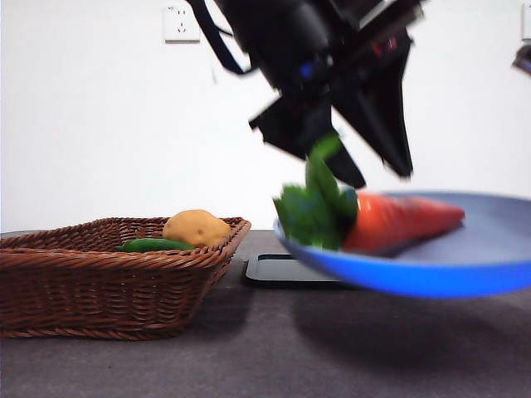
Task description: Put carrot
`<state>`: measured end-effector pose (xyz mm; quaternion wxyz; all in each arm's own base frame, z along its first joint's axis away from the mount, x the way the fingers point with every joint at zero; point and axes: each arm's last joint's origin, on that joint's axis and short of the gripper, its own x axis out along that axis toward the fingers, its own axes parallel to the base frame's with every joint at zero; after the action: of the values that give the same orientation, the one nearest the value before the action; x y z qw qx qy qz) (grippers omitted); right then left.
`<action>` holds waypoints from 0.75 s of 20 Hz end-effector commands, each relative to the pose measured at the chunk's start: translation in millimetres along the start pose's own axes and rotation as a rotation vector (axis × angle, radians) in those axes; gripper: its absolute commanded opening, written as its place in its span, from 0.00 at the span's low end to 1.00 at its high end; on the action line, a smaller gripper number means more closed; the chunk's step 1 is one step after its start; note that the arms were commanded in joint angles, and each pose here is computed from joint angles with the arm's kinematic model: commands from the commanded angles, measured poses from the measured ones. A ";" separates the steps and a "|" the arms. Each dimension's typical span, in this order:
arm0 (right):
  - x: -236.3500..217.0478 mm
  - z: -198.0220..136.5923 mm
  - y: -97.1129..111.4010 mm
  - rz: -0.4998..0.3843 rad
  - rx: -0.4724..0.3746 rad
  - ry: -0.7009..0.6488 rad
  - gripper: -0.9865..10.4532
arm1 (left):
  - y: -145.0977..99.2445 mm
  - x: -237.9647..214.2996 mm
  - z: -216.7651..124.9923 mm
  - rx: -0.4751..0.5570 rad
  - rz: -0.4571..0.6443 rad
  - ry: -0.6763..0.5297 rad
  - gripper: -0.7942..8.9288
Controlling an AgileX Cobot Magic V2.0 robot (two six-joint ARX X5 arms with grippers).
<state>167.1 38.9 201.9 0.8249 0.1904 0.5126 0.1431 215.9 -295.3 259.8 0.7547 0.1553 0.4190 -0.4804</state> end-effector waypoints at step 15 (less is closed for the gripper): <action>91.9 171.9 3.6 -0.039 0.024 0.060 0.09 | -33.7 -174.9 -20.9 0.050 0.012 -0.276 0.35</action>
<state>357.2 51.8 199.9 0.8078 0.1875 0.5459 0.1198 143.6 -191.9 386.7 0.8035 0.1089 0.3030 -0.5007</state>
